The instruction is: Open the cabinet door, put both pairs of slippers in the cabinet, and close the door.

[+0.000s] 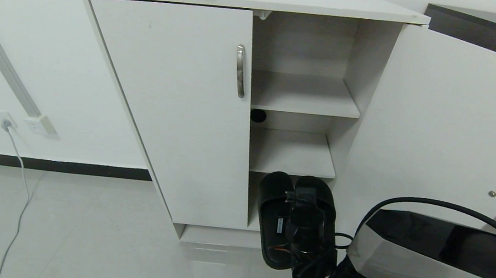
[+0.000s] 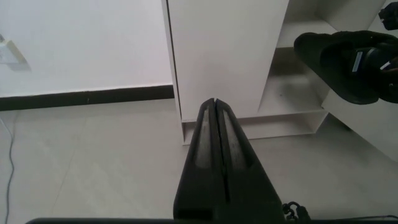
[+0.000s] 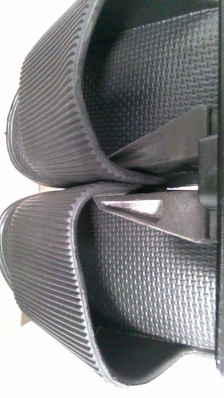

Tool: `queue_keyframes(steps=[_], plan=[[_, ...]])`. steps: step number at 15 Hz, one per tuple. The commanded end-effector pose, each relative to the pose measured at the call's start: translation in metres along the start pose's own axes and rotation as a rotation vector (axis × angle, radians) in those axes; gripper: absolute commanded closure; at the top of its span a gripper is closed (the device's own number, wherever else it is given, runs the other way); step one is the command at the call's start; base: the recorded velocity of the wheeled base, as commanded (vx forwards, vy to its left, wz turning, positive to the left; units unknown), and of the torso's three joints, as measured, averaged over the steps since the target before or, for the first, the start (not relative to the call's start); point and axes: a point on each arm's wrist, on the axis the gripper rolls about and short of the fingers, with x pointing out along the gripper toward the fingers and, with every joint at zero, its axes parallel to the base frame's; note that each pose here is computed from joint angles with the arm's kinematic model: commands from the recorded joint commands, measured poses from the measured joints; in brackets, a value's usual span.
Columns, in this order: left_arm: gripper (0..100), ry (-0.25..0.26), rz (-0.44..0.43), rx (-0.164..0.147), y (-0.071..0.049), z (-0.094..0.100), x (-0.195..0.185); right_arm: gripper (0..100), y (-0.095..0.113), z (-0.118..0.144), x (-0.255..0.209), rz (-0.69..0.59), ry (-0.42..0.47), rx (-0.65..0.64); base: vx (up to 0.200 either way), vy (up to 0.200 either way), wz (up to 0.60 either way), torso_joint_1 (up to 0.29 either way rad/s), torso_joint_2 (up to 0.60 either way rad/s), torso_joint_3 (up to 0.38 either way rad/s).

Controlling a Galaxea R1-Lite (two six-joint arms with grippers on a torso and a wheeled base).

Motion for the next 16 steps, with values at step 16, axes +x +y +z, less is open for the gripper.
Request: queue_keyframes(steps=[16], plan=[[100, 0.001, 0.0, 0.0, 0.0, 0.0, 0.0001, 100, 0.0004, 0.0003, 0.0034, -0.004, -0.007, 0.005, 0.138, 0.0, 0.0, 0.002, 0.0, 0.002]])
